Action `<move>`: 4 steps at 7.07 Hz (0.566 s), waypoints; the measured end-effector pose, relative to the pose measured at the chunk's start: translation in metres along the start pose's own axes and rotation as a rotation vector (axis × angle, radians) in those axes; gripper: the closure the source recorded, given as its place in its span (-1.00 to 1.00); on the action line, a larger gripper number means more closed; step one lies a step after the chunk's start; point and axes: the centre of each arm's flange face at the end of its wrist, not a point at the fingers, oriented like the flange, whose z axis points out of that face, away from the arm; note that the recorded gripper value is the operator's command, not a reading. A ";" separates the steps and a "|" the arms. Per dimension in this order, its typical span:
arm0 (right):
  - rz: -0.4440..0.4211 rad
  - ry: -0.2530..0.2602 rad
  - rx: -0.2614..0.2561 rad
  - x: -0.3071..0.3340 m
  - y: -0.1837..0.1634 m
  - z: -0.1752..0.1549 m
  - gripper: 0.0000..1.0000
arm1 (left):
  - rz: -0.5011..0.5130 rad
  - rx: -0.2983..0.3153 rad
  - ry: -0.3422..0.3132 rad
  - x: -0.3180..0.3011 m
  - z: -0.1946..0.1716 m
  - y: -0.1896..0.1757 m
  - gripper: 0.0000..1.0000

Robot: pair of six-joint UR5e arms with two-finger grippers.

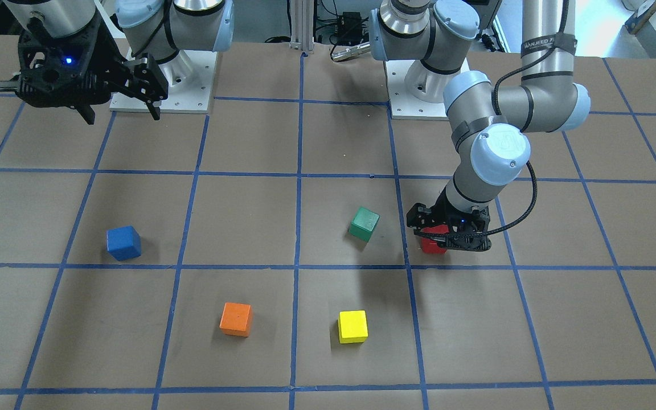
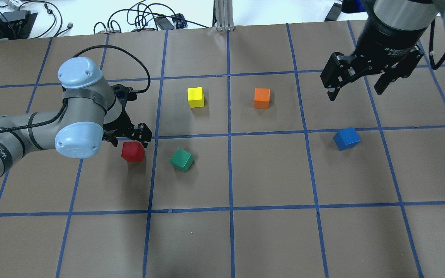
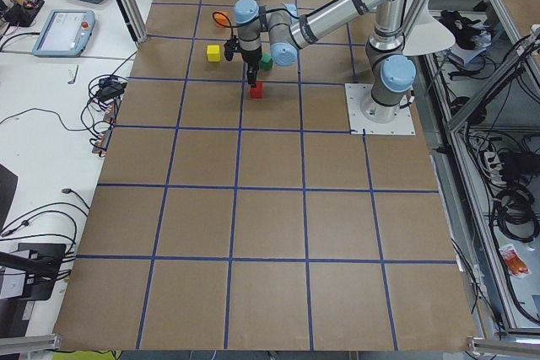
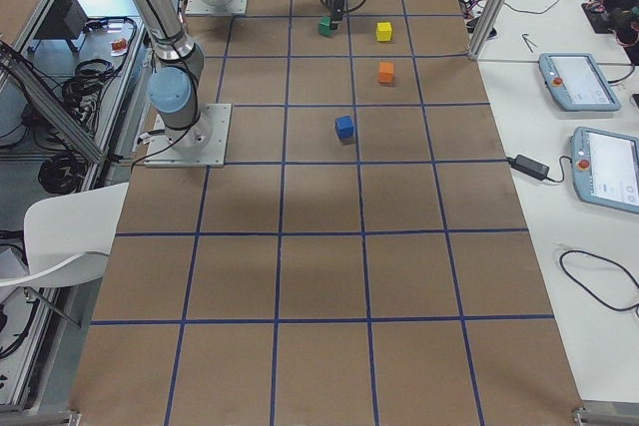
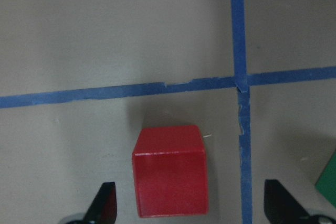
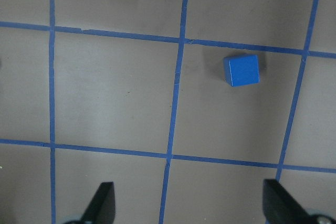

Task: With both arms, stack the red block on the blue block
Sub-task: 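Close the left gripper on the red cube and lift it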

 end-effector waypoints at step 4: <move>0.000 0.000 0.000 0.000 0.000 0.001 -1.00 | -0.023 -0.008 -0.018 -0.009 0.026 -0.007 0.68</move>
